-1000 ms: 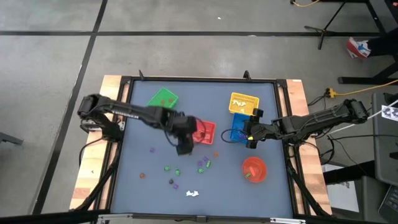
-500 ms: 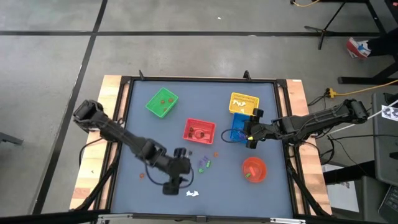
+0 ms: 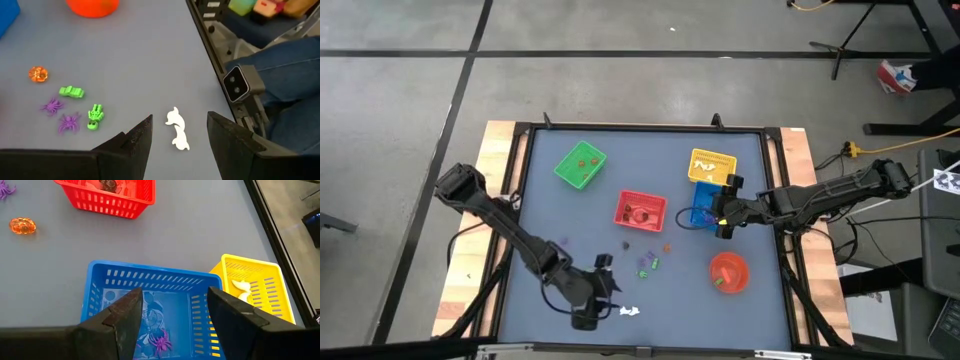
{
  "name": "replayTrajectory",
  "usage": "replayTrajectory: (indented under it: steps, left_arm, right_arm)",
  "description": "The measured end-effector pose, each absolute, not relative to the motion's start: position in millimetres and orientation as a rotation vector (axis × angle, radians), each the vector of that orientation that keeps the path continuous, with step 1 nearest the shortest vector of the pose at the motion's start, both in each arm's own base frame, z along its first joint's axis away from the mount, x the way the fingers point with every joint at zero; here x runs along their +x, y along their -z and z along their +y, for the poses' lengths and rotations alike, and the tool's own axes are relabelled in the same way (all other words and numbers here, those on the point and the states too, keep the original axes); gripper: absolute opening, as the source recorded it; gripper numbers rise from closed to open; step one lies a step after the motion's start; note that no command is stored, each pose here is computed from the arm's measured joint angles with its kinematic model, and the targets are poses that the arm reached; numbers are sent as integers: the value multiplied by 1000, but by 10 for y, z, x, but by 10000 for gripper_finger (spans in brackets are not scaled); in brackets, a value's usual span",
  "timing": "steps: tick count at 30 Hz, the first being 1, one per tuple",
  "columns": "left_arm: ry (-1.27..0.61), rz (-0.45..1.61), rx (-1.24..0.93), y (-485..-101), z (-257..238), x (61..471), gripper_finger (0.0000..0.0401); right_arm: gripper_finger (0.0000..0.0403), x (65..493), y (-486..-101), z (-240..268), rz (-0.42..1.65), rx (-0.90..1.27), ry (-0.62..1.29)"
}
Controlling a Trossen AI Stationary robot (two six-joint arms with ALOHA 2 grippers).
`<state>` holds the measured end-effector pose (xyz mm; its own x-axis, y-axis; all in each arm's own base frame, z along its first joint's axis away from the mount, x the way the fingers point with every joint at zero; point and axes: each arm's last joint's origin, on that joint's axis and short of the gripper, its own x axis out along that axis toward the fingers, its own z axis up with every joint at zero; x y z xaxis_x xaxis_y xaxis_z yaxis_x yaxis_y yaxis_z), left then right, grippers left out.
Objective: Sort Halloween decoration
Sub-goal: Put the white ghost toy into the yellow bin
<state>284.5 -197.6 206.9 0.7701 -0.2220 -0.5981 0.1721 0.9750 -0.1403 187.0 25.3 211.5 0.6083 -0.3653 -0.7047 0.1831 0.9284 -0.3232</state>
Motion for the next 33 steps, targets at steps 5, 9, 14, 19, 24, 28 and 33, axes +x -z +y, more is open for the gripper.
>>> replayTrajectory:
  steps: [5,9,14,19,24,28,33]
  left_arm:
    - [211,610,-91,-1948,-1976,2791,171]
    - [220,593,-69,-1838,-1998,2815,171]
    - [244,597,-3,-1618,-2058,2893,171]
    - [238,634,8,-1415,-2087,2930,171]
    - [236,651,16,-1266,-2108,2957,171]
    - [262,671,11,-1136,-2136,2973,171]
    - [268,685,-43,-999,-2164,2995,171]
  right_arm:
    - [221,1870,-2115,253,862,-228,320]
    - [221,1870,-2115,253,861,-228,320]
    - [221,1871,-2115,253,861,-228,320]
    - [221,1871,-2115,253,861,-228,320]
    - [221,1871,-2116,253,861,-228,320]
    - [221,1871,-2116,253,861,-228,320]
    - [221,1871,-2116,253,861,-228,320]
